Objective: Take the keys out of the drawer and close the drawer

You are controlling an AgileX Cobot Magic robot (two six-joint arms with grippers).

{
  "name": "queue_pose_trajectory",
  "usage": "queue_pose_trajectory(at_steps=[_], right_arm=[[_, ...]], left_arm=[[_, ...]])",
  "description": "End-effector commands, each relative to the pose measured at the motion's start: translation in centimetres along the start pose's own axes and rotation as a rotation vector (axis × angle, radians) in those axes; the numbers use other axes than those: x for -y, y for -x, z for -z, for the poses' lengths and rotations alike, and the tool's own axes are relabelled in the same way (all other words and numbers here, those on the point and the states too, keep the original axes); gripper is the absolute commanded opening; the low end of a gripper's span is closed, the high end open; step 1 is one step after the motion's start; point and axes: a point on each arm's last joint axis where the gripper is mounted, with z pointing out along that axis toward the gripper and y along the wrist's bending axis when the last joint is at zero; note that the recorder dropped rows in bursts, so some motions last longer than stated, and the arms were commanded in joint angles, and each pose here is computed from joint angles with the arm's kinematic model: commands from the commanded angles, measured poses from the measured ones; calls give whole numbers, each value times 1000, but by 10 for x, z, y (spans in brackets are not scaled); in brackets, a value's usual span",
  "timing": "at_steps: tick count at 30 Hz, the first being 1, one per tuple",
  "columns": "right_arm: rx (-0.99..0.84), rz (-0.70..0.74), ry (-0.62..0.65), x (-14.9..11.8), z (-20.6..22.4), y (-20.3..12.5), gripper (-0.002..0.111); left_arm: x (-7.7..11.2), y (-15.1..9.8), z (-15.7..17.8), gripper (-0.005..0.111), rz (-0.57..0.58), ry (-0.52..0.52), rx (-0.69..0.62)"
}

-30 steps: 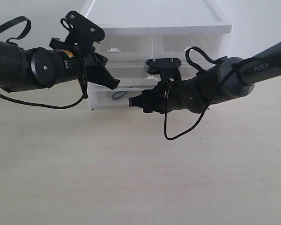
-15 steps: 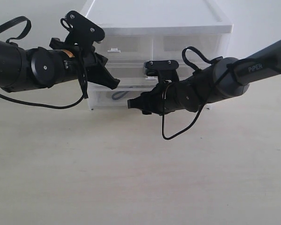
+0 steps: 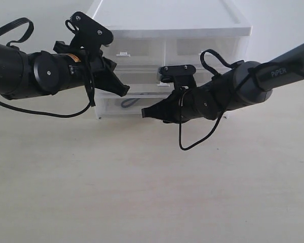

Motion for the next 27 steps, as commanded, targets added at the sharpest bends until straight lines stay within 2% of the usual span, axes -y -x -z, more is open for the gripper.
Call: queue_pose_trajectory(at_steps=[1, 11, 16, 27], right_arm=[[65, 43, 11, 2, 2, 11, -1], [-52, 83, -28, 6, 2, 1, 0], [-140, 151, -50, 8, 2, -7, 0], [-135, 235, -4, -23, 13, -5, 0]], left_arm=[[-43, 16, 0, 4, 85, 302, 243], [-43, 16, 0, 4, 85, 302, 243], [-43, 16, 0, 4, 85, 302, 243], [-43, 16, 0, 4, 85, 302, 243]])
